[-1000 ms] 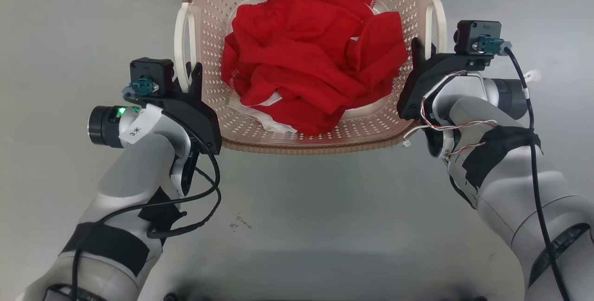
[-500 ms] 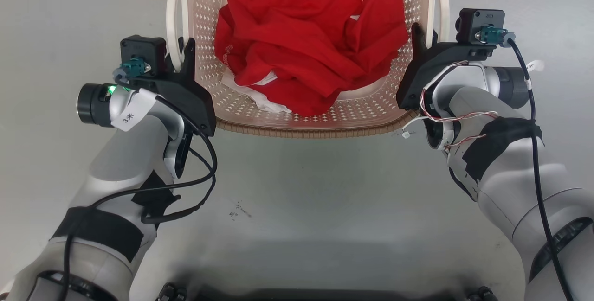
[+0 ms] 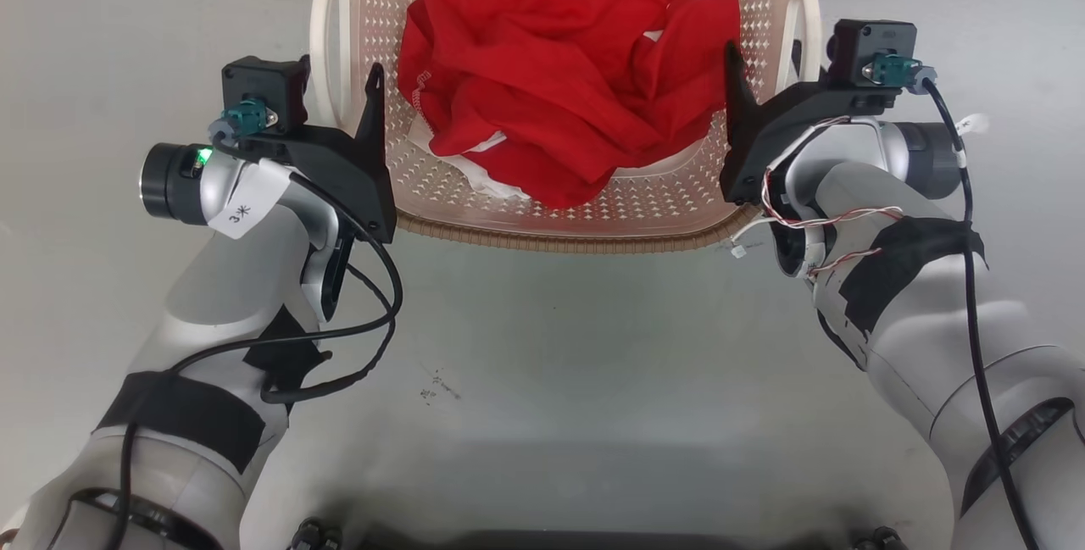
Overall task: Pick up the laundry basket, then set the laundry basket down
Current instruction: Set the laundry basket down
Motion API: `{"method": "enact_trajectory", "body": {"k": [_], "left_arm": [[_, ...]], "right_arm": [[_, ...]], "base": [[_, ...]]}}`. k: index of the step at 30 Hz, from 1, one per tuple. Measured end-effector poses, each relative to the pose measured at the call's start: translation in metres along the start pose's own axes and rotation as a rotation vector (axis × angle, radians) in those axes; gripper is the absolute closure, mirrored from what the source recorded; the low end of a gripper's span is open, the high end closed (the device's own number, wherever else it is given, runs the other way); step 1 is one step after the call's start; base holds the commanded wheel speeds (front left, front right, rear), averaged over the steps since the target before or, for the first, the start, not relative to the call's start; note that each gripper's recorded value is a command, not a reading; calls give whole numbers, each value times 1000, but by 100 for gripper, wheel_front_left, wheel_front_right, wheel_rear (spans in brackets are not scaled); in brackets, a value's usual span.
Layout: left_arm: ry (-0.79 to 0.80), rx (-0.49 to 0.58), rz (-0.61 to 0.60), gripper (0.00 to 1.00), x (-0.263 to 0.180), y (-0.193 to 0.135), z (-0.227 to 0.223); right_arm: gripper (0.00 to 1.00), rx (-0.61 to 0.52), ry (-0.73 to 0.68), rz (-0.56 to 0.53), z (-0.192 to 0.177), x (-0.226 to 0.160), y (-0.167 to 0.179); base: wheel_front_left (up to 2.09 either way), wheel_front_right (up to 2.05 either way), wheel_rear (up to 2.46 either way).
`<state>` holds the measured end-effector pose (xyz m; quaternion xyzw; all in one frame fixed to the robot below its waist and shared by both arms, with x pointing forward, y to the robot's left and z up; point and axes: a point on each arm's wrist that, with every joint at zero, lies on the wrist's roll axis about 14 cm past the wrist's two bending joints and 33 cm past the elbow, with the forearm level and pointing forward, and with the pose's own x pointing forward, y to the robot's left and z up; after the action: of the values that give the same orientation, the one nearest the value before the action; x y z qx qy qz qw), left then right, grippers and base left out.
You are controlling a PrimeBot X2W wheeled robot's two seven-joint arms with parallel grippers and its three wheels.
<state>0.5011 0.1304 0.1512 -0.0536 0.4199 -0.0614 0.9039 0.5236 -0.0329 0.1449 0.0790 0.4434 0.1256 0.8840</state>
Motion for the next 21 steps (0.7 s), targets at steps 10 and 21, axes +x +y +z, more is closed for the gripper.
{"method": "enact_trajectory", "body": {"k": [10, 21], "left_arm": [[-41, -7, 36, 0, -13, 10, 22], [-96, -82, 39, 0, -43, 4, 40]], "right_arm": [[0, -25, -58, -20, 26, -13, -3], [0, -33, -168, -53, 74, -46, -6]], "base": [[0, 0, 0], [0, 0, 0]]}}
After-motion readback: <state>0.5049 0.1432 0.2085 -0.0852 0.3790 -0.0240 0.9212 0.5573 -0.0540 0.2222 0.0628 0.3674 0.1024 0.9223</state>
